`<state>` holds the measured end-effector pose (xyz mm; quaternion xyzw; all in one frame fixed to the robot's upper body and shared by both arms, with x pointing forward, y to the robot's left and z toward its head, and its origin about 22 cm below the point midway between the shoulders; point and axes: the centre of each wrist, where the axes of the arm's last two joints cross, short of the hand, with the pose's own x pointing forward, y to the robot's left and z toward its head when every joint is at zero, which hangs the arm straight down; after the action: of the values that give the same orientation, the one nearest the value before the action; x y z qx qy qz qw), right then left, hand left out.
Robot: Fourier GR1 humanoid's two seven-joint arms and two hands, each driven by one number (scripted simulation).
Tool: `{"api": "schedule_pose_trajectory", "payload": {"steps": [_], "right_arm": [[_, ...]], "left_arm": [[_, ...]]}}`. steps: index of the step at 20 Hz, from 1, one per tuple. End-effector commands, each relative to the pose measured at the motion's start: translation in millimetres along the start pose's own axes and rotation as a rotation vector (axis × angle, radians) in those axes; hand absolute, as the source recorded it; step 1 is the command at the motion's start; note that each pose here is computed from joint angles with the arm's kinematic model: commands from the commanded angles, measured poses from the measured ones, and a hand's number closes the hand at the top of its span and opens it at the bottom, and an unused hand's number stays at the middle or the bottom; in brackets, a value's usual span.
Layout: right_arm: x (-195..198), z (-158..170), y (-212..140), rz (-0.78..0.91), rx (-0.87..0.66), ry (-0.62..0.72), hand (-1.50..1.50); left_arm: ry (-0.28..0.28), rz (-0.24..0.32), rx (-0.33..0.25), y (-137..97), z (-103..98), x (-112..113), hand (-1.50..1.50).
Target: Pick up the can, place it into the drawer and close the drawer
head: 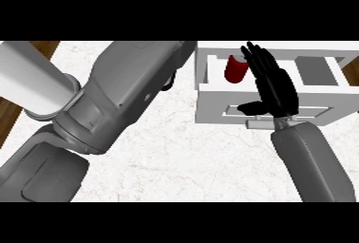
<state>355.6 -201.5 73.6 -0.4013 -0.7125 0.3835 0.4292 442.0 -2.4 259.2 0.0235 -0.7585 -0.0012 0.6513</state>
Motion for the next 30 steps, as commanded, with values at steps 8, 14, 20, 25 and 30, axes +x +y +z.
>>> {"api": "schedule_pose_trajectory", "payload": {"steps": [8,14,20,25,30], "right_arm": [[-2,-50,41,0.114,-0.156,0.057,-1.5],[-6,-89,15,0.134,-0.197,0.055,-1.5],[2,-110,7,0.175,-0.232,0.061,-1.5],[0,-119,-3,0.167,-0.243,0.079,-1.5],[-9,-130,-27,0.108,-0.274,0.06,-1.5]], "left_arm": [[0.006,-0.013,0.039,44,-12,-12,-1.5],[0.026,-0.014,0.021,68,-16,1,-1.5],[0.028,-0.026,0.023,79,-11,-3,-1.5],[0.024,-0.025,-0.002,93,-3,-18,-1.5],[0.032,-0.014,-0.003,111,-3,-15,-1.5]]}}
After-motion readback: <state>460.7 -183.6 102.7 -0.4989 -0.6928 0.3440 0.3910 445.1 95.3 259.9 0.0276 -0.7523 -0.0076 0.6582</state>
